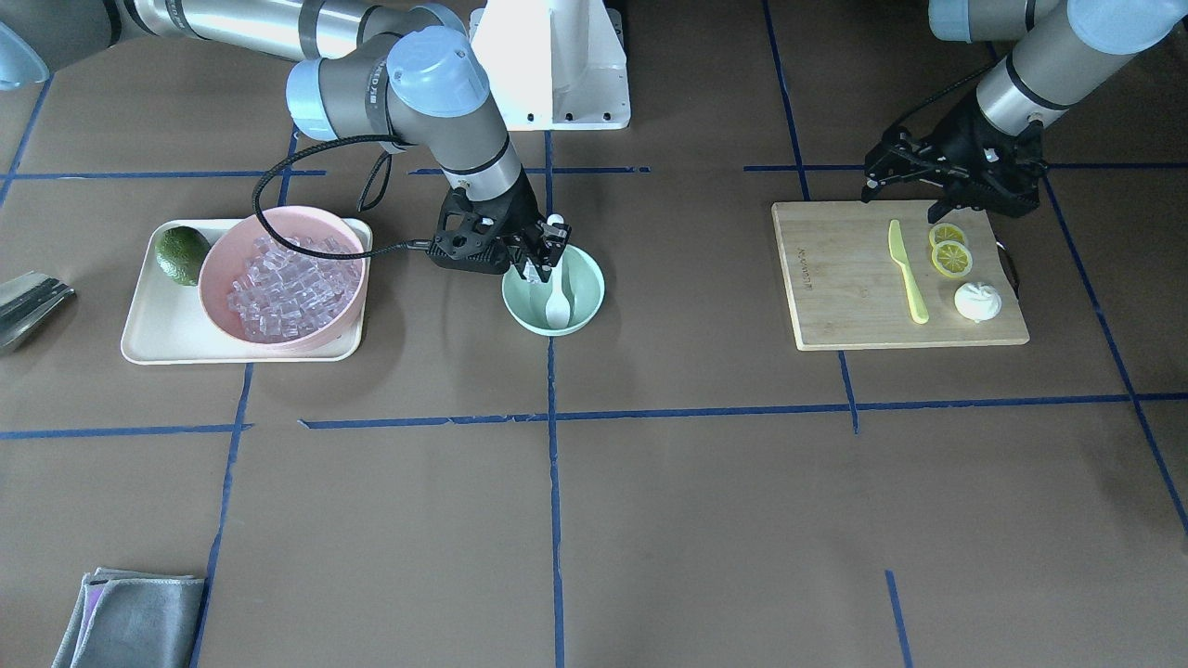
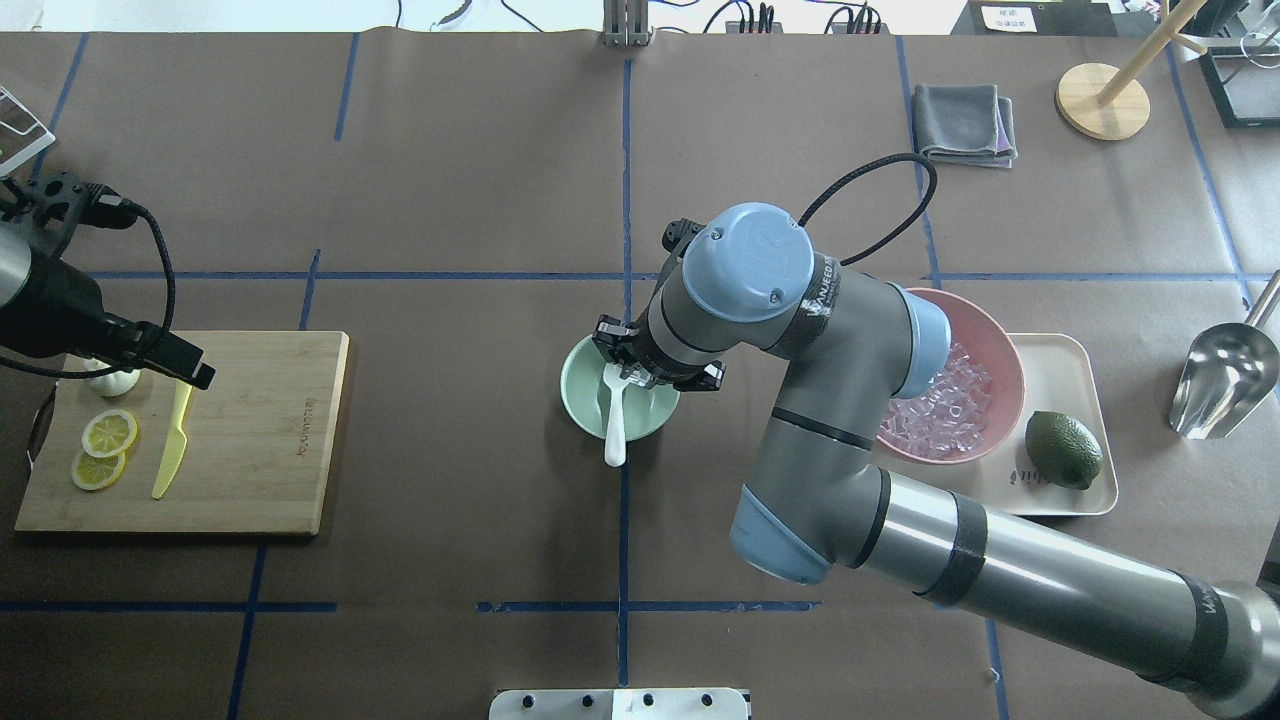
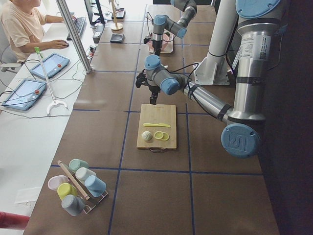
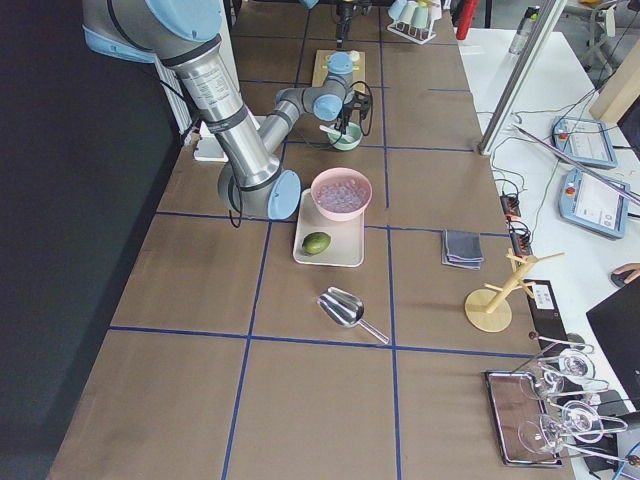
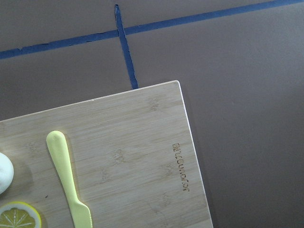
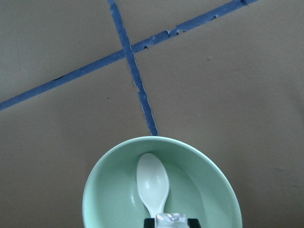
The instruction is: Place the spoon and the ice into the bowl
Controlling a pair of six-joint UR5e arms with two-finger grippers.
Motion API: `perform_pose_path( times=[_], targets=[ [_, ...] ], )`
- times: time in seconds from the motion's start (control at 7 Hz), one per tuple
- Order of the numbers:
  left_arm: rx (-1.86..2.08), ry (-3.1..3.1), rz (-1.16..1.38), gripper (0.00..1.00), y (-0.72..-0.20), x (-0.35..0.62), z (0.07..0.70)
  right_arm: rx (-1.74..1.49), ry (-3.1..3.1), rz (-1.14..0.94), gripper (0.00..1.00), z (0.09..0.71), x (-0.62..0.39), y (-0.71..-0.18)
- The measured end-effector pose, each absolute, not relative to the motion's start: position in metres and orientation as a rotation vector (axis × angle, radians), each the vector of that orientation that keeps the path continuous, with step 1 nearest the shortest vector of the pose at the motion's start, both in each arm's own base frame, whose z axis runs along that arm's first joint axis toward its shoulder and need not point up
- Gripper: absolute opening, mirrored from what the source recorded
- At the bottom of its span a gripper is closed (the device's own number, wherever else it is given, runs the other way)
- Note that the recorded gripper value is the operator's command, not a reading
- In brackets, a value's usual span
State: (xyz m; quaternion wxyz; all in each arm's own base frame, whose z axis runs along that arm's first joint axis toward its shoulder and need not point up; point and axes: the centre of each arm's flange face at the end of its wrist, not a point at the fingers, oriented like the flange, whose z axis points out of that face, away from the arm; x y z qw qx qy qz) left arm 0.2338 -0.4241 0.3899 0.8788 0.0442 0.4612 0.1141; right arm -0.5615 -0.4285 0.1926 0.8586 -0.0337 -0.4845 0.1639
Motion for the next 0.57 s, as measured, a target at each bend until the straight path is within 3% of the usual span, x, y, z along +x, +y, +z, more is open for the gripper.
perform_pose_path(
  times=[0.14,0.29,0.57],
  targets=[
    [0.094,0.963,0.238,0.96,-0.424,0.234,0.389,-0.067,-1.016,0.346,0.59,0.192,-0.567,-0.429],
    [0.095,0.964,0.238,0.96,-0.424,0.233,0.388,-0.055,-1.009,0.350,0.98,0.192,-0.575,-0.429],
    [0.096,0.964,0.238,0.96,-0.423,0.233,0.388,-0.045,-0.997,0.352,0.99,0.196,-0.584,-0.427]
  ],
)
